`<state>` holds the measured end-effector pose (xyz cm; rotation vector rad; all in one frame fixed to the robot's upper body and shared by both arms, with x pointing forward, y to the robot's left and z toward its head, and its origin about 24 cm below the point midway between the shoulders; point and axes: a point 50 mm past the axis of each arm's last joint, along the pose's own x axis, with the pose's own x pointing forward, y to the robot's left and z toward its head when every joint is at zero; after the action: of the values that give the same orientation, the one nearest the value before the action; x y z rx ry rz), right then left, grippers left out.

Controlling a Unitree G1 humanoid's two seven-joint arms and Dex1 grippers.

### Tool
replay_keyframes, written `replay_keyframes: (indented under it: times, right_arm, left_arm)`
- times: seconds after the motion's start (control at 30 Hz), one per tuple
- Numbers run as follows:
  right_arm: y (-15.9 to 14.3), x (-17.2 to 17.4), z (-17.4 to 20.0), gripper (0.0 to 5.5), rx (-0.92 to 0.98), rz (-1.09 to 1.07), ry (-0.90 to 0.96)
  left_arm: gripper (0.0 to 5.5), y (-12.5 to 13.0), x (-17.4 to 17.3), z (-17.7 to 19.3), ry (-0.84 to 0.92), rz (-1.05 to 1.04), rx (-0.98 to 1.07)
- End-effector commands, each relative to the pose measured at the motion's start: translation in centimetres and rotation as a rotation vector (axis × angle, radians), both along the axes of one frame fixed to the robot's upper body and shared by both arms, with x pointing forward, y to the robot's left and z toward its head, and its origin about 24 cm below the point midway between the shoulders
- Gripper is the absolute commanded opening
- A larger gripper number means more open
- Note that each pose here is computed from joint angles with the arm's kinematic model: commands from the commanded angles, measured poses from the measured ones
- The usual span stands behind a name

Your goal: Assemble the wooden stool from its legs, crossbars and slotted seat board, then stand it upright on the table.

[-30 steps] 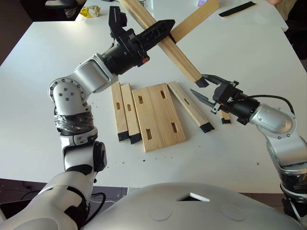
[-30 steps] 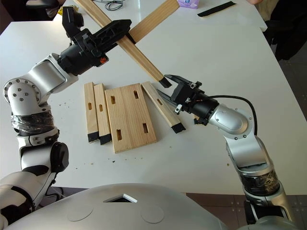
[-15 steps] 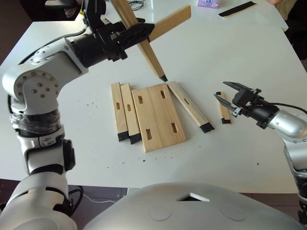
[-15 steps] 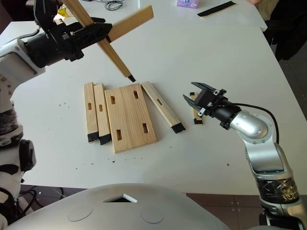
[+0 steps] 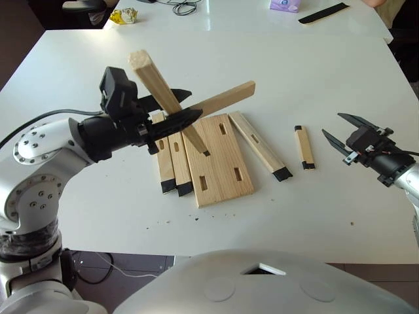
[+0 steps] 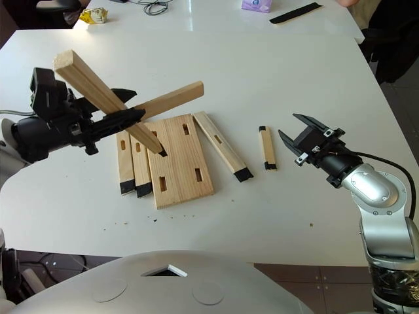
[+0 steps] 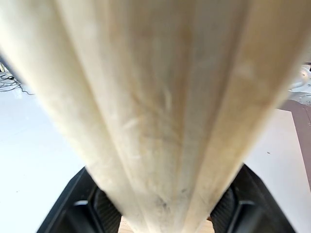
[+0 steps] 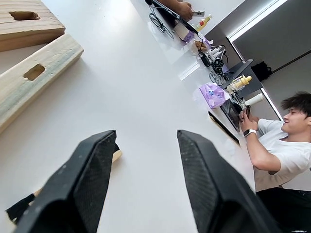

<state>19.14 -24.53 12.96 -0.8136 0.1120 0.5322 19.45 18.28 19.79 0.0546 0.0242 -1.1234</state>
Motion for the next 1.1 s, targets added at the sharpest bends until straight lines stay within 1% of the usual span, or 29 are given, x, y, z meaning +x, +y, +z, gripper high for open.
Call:
replay_keyframes:
  times: [0.03, 0.37, 0.67, 1.1]
  right_arm:
    - [0.1, 0.1, 0.6, 2.31, 0.004, 0.001, -0.012]
    - [-0.1, -0.2, 0.5, 2.31, 0.012, -0.019, -0.013]
    - [0.0, 0.4, 0.8, 2.31, 0.013, -0.002, -0.02]
    - [0.4, 0.7, 0.8, 2.31, 0.021, 0.017, -0.023]
  left_arm:
    - [2.05, -0.2, -1.2, -0.5, -0.026, -0.091, 0.05]
    - [2.05, 0.6, -2.0, -2.7, -0.057, -0.122, 0.096]
    - [2.05, 0.3, -2.9, -4.7, -0.053, -0.074, 0.072]
    - [2.05, 0.3, -4.1, -5.8, -0.052, -0.062, 0.077]
